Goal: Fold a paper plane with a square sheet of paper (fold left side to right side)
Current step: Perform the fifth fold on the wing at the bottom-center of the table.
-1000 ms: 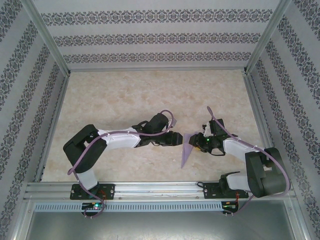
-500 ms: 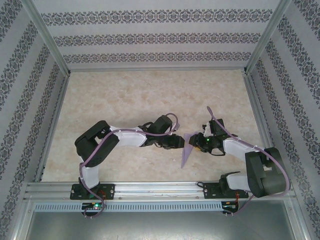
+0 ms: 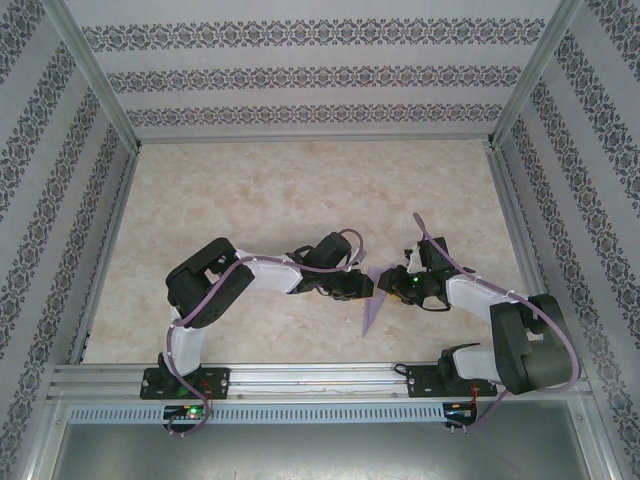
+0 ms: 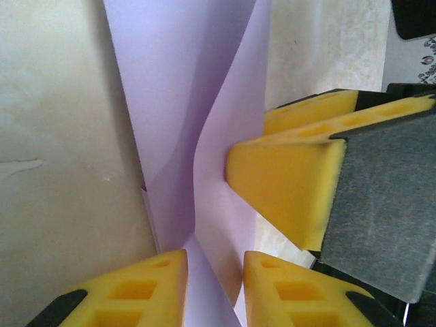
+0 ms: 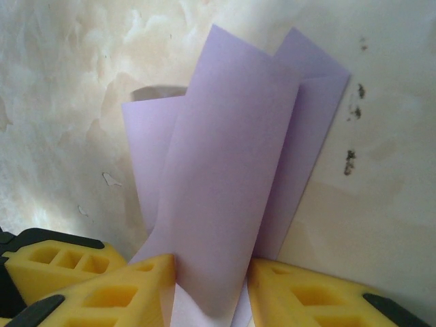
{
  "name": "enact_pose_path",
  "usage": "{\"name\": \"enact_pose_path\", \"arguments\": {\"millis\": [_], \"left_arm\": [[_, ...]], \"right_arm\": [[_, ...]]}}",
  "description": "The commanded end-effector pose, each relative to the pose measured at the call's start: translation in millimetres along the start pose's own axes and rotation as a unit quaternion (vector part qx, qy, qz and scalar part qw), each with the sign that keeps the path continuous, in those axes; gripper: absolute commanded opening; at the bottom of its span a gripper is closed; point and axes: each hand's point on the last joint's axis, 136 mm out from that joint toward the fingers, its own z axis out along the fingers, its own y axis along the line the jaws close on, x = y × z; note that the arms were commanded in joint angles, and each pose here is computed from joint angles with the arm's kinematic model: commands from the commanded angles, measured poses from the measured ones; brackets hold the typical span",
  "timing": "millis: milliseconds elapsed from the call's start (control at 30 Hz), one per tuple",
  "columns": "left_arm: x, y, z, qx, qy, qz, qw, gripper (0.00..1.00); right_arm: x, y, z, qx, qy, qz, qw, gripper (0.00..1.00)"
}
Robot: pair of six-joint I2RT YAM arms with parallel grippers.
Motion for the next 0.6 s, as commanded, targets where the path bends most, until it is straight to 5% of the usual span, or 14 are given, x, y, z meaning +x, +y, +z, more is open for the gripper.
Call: {"name": "enact_pose_path", "arguments": {"millis": [0, 567], "left_arm": [[-5.0, -12.0, 2.9, 0.015, -0.008, 0.011, 1.0, 0.24], [-5.4, 5.6, 11.7, -0.017, -0.003, 0.015, 1.0, 0.15]], "right_arm": [[8.7, -15.6, 12.0, 0.036, 0.013, -0.018, 0.999, 0.38], [9.0, -15.4, 13.7, 0.044, 0.018, -0.024, 0.999, 0.38]]}}
